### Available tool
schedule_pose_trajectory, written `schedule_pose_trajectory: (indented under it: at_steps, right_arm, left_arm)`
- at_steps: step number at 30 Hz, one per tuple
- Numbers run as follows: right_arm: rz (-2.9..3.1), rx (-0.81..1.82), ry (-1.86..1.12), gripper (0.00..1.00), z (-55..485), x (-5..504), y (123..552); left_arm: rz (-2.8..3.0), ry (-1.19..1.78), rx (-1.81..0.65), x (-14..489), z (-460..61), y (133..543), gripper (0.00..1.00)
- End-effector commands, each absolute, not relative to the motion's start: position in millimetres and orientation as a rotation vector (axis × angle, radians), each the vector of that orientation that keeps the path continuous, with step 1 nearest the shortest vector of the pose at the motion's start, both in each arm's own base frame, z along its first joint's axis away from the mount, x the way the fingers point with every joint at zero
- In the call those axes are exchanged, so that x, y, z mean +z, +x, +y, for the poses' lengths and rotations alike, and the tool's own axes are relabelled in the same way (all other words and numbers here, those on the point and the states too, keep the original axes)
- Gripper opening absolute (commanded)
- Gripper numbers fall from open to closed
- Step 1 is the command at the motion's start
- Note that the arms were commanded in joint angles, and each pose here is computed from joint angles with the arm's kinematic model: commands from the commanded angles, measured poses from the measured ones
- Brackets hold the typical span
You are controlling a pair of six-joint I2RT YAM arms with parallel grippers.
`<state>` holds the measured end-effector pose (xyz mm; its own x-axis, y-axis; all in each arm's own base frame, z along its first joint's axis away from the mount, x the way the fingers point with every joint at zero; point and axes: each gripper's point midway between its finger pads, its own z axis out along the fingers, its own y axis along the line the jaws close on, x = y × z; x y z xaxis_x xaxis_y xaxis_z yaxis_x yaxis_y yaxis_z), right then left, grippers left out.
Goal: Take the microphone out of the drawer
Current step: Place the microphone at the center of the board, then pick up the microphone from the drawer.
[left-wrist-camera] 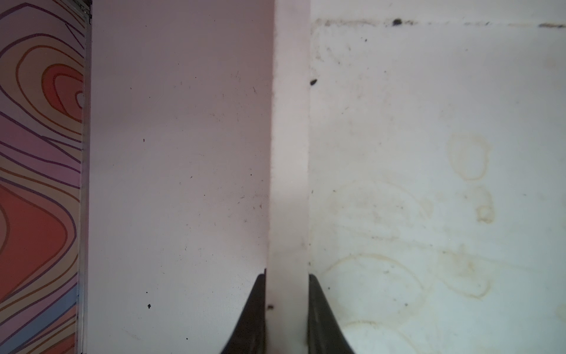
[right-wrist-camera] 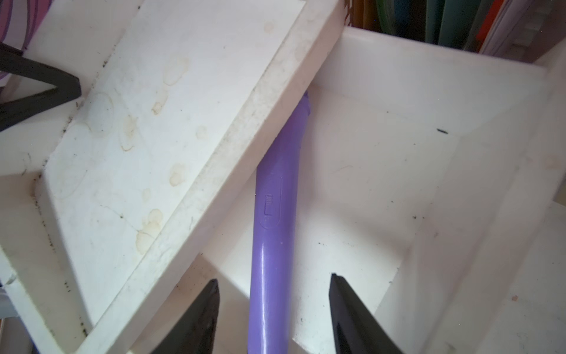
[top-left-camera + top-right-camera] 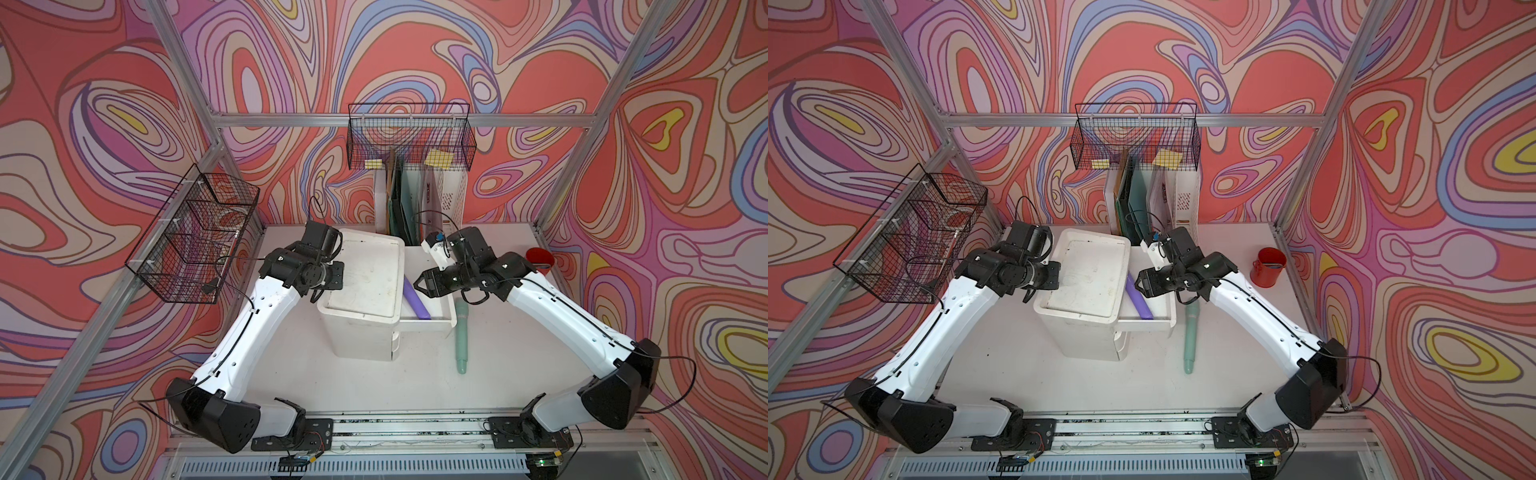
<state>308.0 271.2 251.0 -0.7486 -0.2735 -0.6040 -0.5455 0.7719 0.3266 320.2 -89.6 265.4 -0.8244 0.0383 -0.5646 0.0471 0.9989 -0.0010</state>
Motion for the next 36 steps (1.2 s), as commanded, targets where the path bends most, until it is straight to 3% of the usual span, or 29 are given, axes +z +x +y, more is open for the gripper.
schedule_pose_trajectory:
  at_steps: [1, 19, 30, 36]
  right_arm:
    - [2.432, 0.628, -0.659, 0.57, 279, 245, 311]
    - [2.494, 0.371, -0.778, 0.56, 298, 206, 323]
    - [2.538, 0.291, -0.700, 0.53, 302, 189, 325]
    - [2.566, 0.256, -0.660, 0.44, 297, 179, 322]
  left_arm:
    - [2.489, 0.010, 0.067, 274, -74, 326, 0.00]
    - [2.489, 0.006, 0.056, 274, -75, 327, 0.00]
    - [2.490, 0.005, 0.056, 273, -75, 328, 0.00]
    - [2.488, 0.004, 0.055, 274, -75, 328, 0.00]
